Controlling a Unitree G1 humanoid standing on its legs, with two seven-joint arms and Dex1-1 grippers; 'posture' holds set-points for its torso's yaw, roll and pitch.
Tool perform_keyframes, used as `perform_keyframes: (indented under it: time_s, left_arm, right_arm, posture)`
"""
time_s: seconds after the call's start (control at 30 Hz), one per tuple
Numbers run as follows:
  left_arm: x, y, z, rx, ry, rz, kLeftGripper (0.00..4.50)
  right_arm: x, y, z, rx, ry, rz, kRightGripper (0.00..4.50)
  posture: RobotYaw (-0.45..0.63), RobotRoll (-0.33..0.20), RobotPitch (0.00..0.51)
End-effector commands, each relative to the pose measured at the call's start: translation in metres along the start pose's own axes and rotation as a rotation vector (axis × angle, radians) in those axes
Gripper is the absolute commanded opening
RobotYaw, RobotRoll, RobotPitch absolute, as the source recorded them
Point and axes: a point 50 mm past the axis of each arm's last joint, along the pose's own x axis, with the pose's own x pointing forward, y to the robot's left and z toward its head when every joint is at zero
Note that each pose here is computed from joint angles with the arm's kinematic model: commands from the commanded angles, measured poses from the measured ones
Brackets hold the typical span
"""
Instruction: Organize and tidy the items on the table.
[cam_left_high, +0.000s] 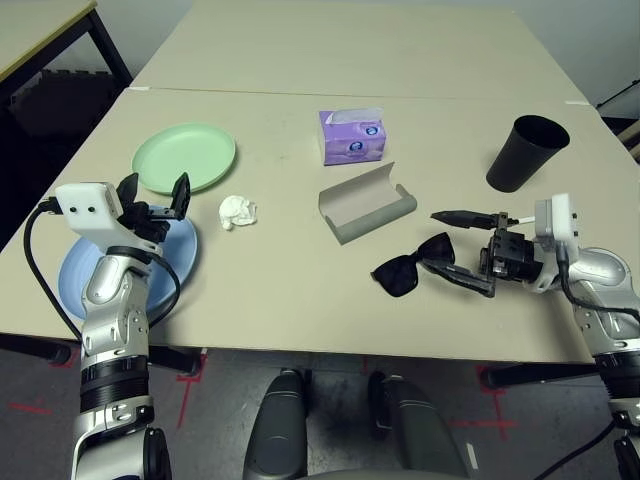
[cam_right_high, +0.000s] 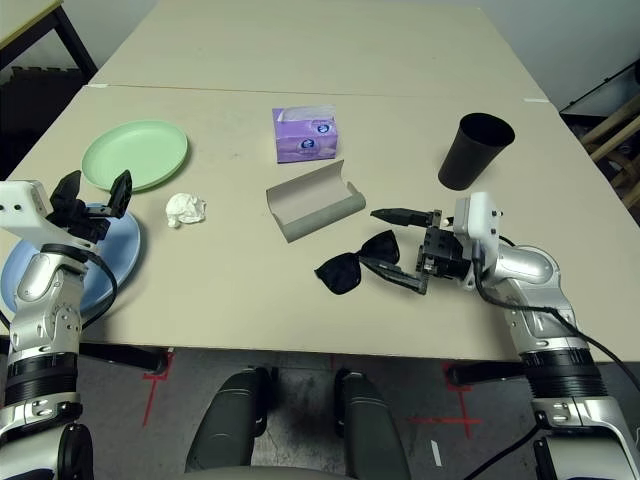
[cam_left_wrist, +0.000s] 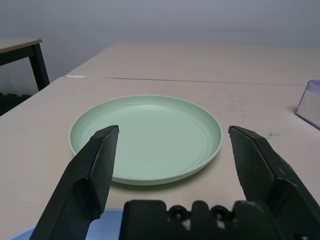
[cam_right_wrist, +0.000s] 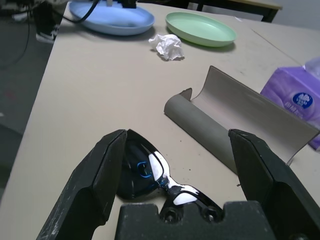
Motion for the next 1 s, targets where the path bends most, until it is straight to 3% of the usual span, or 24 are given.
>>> perform_keyframes:
  time_s: [0.03, 0.57, 0.77, 1.0]
  left_arm:
    - [0.0, 0.0, 0.0, 0.012, 0.001, -0.01, 4.5]
    - [0.004, 0.016, 0.013, 0.076, 0.042, -0.025, 4.5]
    - [0.002, 0.044, 0.022, 0.155, 0.213, -0.02, 4.5]
    - [-0.016, 0.073, 0.029, 0.114, 0.468, 0.04, 4.5]
  right_arm:
    - [-0.002, 0.001, -0.003, -0.035, -0.004, 0.014, 4.48]
    - [0.003, 0.004, -0.003, 0.076, -0.035, 0.061, 4.48]
    - [0.006, 0.004, -0.003, 0.074, -0.037, 0.069, 4.48]
    - [0.007, 0.004, -0.002, 0.076, -0.038, 0.069, 4.48]
  posture:
    - [0.19, 0.0, 0.145]
    - [0.21, 0.0, 0.151]
    - [0.21, 0.0, 0.15]
    - [0.21, 0.0, 0.15]
